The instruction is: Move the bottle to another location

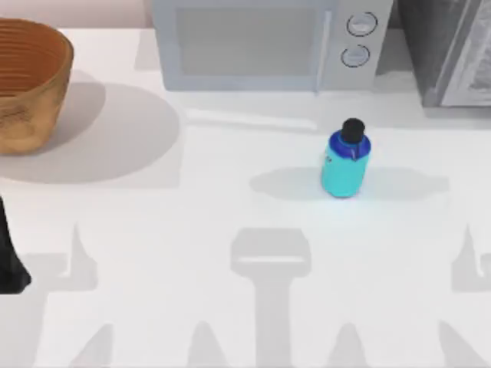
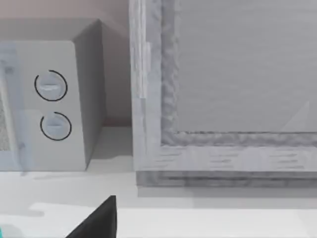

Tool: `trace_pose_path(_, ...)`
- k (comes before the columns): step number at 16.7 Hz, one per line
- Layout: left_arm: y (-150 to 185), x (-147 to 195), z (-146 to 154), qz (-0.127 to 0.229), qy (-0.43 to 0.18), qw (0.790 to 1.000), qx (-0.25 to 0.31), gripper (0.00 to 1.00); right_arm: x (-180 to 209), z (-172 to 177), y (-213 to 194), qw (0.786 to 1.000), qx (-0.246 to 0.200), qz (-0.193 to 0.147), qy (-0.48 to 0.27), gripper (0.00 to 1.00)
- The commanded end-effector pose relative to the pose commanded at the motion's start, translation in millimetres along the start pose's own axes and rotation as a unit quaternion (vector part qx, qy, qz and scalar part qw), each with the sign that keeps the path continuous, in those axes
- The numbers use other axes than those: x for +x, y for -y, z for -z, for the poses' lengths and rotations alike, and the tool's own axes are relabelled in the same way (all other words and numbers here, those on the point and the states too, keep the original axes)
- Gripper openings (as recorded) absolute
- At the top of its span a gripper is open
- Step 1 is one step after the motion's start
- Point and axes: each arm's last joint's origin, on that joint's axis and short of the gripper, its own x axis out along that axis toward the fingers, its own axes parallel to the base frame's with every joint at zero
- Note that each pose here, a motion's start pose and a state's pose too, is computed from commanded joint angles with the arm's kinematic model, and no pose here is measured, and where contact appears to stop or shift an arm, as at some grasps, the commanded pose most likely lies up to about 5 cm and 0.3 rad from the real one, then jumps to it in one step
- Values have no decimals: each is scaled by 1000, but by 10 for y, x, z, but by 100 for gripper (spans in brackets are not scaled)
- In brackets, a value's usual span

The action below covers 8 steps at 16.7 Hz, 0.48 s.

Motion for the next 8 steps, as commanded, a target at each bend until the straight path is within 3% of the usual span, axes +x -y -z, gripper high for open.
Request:
trace_pose_path(4,12,11,-33,6,2,1000,0,100,0,0,0,1000,0,0,0,100)
trace_pose_path(8,83,113,-205,38,5,999,-2,100,0,0,0,1000,0,0,0,100)
